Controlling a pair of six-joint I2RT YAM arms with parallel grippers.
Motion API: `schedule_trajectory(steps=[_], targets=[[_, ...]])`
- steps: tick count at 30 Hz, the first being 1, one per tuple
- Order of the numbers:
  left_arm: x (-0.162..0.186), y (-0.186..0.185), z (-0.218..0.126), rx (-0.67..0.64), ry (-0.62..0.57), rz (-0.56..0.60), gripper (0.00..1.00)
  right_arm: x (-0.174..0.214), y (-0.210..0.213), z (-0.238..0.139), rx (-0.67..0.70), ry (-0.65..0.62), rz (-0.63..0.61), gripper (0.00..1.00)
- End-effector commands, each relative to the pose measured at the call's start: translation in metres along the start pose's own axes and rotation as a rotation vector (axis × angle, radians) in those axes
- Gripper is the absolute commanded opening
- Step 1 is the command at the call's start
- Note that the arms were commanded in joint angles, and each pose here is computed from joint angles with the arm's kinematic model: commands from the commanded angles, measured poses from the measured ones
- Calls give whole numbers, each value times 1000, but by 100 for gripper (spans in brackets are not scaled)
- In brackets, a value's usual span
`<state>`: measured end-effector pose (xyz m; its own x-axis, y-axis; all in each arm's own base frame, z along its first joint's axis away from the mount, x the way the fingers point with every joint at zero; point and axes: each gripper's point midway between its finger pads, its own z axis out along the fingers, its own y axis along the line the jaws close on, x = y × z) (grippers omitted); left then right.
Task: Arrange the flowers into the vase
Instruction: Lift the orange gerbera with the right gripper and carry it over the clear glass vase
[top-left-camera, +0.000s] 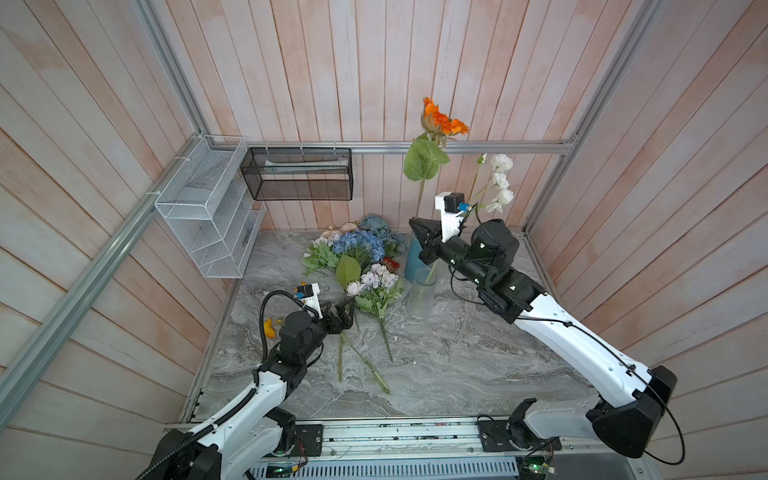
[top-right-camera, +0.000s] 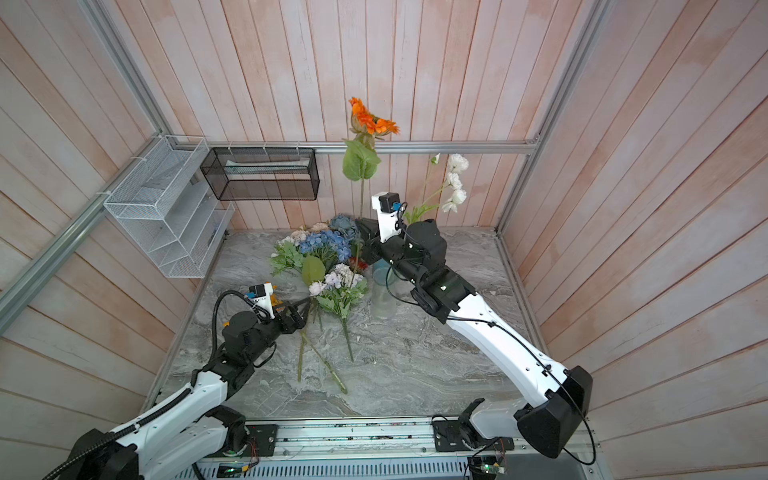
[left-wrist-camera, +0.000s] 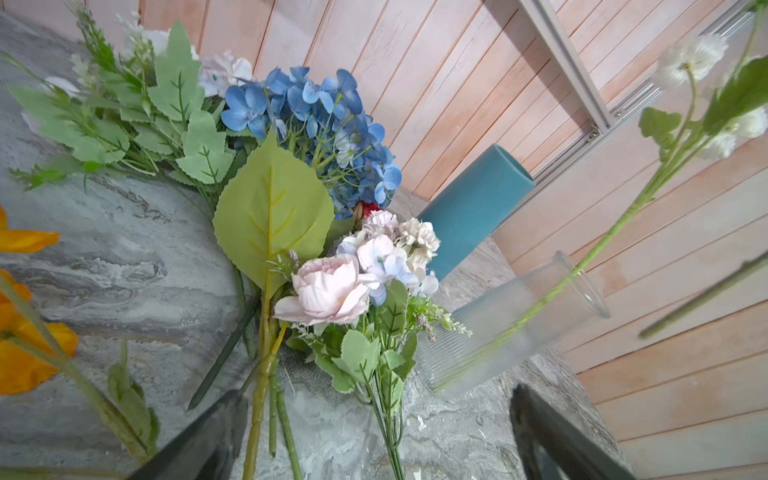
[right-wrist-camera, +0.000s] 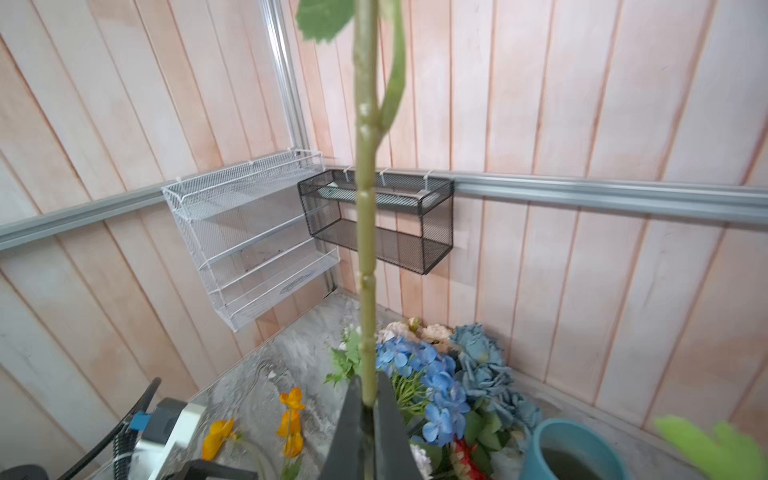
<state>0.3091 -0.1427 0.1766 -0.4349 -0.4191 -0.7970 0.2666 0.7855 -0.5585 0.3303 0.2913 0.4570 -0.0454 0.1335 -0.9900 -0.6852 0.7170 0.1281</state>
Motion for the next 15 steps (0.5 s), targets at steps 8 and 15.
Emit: schedule_trajectory(steps=[8,15], targets=[[-2,-2,2,13,-2,-28,100,-56,-53,-38,264,-154,-156,0],[-1,-2,0,9,1,-29,100,-29,-73,-32,288,-129,-137,0]])
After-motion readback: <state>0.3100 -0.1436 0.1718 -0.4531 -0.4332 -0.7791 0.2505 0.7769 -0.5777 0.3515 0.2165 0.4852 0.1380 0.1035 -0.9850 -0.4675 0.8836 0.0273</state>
